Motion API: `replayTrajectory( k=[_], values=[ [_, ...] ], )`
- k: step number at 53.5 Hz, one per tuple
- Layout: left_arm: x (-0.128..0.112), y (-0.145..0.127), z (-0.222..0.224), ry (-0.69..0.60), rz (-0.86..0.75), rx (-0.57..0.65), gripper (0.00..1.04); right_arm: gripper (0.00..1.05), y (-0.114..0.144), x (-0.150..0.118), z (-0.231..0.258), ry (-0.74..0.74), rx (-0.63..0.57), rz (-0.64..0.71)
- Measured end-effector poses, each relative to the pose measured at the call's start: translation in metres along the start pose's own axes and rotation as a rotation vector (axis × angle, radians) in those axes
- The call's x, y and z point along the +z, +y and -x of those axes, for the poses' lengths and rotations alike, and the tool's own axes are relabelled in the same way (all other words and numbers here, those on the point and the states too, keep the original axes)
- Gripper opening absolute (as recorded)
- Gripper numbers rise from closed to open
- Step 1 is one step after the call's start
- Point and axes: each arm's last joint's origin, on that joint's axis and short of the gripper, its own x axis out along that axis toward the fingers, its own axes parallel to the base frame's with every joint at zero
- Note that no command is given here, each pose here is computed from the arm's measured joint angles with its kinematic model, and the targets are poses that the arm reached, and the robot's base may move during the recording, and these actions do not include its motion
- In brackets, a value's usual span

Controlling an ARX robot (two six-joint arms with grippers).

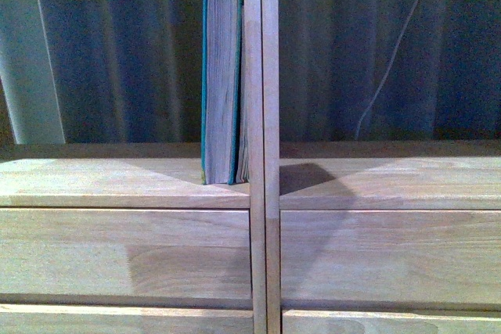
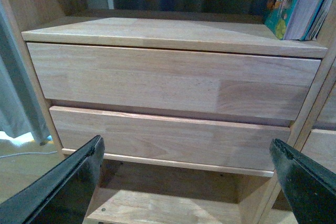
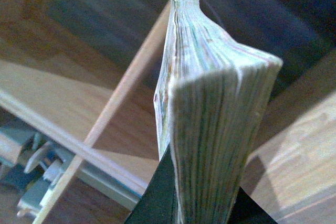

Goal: Organize books on shelf

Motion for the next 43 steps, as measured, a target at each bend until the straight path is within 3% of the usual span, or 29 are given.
replayTrajectory(
  k=[16, 30, 31, 35, 38, 43],
  values=[
    [0.0, 0.0, 0.0, 0.0, 0.0, 0.0, 0.97, 0.07, 0.013, -0.024, -0.004, 0.008, 0.169, 0.009],
    [0.0, 0.0, 0.0, 0.0, 0.0, 0.0, 0.97, 0.07, 0.024, -0.052, -0.018, 0.083, 0.212, 0.0],
    [0.0, 0.0, 0.0, 0.006, 0.012, -0.026, 0.97, 0.07, 0.024, -0.052, -0.018, 0.083, 0.211, 0.0],
    [0.001, 0.001, -0.006, 0.102, 0.15, -0.354, 0.97, 0.07, 0.024, -0.052, -0.019, 0.073, 0.201, 0.003],
    [0.006, -0.001, -0.009, 0.119, 0.195, -0.512, 0.97, 0.07, 0.025, -0.052, -0.019, 0.075, 0.203, 0.005],
    [0.023, -0.005, -0.016, 0.087, 0.204, -0.619, 0.97, 0.07, 0.025, -0.052, -0.019, 0.073, 0.202, 0.006]
  ],
)
